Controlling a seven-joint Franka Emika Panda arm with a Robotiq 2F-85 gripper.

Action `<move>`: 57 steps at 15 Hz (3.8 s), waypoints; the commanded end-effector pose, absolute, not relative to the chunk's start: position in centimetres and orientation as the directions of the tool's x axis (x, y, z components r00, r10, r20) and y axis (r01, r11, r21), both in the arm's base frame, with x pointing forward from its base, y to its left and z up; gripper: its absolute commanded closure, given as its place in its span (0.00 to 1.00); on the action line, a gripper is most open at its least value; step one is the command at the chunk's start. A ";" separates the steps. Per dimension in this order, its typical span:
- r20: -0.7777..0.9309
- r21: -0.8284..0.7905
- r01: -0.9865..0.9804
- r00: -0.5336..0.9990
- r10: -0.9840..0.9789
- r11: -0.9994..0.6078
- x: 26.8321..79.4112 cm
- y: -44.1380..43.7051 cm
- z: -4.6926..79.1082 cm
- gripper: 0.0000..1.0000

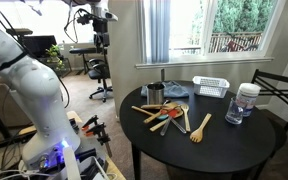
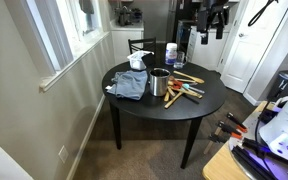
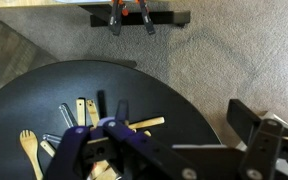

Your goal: Put the wooden spoon inside the tin can

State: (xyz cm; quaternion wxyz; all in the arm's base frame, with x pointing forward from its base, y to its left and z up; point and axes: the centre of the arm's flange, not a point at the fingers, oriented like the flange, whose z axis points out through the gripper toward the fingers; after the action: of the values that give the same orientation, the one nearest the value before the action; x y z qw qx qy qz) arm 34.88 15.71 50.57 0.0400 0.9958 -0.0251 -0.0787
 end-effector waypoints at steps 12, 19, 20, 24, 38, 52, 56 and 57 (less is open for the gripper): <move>-0.072 0.092 -0.120 0.989 -0.127 -0.989 40.9 11.5 50.2 0.00; 0.000 0.024 -0.226 0.974 -0.226 -0.974 49.8 6.1 45.9 0.00; -0.012 0.022 -0.244 0.970 -0.244 -0.970 50.3 5.2 44.8 0.00; -0.050 0.081 -0.330 0.941 -0.335 -0.940 51.1 1.4 41.2 0.00; -0.102 0.143 -0.425 0.892 -0.440 -0.894 51.2 -3.4 37.8 0.00; -0.056 0.224 -0.642 0.743 -0.667 -0.734 56.7 -15.8 34.7 0.00; -0.055 0.230 -0.643 0.741 -0.669 -0.731 57.3 -16.1 34.2 0.00; -0.054 0.229 -0.641 0.743 -0.667 -0.733 57.3 -16.0 34.3 0.00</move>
State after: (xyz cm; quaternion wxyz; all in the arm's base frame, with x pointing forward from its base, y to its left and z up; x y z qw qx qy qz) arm 57.35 -15.97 34.28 0.0980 0.9284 -0.3521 -0.0663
